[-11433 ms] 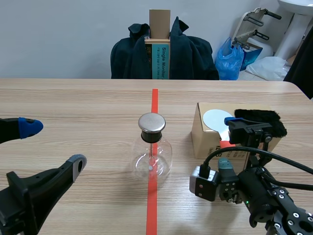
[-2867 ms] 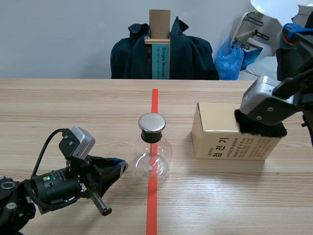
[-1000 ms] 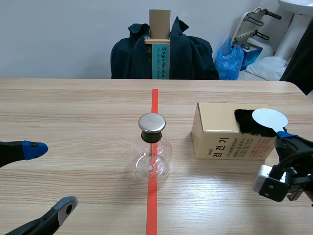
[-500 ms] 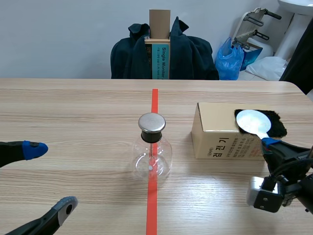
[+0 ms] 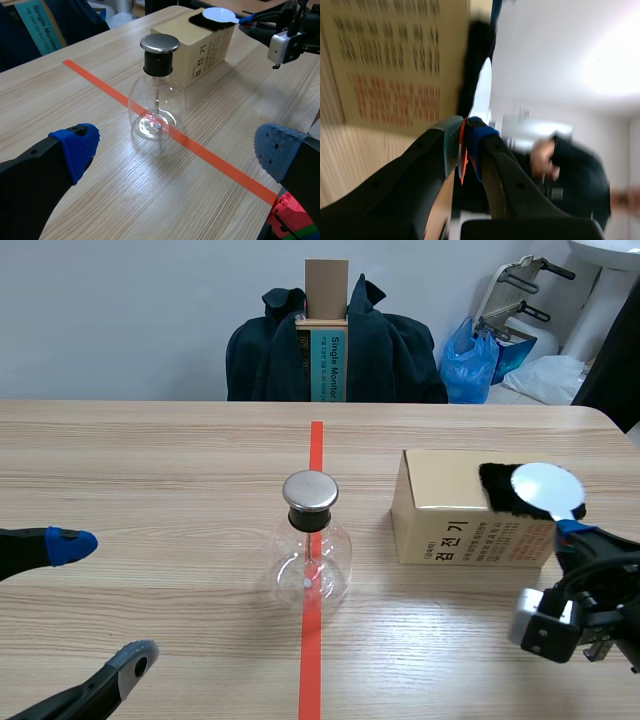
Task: Do the electroscope experiment.
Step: 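Rub the plate on the fur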
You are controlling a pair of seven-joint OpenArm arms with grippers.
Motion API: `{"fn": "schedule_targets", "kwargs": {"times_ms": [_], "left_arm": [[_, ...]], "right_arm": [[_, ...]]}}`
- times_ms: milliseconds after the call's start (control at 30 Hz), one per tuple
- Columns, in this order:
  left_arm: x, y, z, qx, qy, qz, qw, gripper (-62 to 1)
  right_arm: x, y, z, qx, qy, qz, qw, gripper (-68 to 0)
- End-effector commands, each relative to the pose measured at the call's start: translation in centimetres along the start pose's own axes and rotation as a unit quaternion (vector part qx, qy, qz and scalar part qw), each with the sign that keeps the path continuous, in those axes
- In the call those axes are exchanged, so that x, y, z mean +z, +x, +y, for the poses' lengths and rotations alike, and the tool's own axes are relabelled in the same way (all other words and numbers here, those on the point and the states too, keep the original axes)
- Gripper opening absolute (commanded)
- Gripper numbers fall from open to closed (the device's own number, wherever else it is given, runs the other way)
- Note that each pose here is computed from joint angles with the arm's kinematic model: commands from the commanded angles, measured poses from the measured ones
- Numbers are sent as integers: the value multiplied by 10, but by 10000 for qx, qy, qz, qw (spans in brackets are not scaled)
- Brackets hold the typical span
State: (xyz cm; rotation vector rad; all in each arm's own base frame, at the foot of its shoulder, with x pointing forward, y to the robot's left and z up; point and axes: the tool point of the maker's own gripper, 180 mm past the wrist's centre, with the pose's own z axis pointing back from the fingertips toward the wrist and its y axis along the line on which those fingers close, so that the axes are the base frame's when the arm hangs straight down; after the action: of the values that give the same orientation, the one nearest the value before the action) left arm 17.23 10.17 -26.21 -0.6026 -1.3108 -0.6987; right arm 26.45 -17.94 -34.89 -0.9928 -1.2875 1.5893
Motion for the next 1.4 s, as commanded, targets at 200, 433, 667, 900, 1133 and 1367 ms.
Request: {"fn": "schedule_targets", "kwargs": {"times_ms": [200, 433, 667, 900, 1133, 1367], "left_arm": [[0, 7, 3, 7, 55, -149, 9999, 14], [0, 7, 3, 16, 59, -153, 9999, 14], [0, 7, 3, 18, 59, -156, 9999, 14], [0, 7, 3, 18, 62, -157, 9999, 14], [0, 7, 3, 19, 60, -159, 9999, 14], [0, 7, 3, 19, 60, -157, 9999, 14]], "right_arm": [[1, -19, 3, 26, 190, 439, 9989, -667], [3, -23, 9, -73, 286, 693, 9972, -667], [-1, -8, 10, -132, 329, 301, 9989, -667], [-1, 11, 15, -74, 487, -255, 9985, -667], [0, 1, 18, -33, 584, -36, 9983, -667], [2, -19, 18, 19, 581, 511, 9970, -667]]}}
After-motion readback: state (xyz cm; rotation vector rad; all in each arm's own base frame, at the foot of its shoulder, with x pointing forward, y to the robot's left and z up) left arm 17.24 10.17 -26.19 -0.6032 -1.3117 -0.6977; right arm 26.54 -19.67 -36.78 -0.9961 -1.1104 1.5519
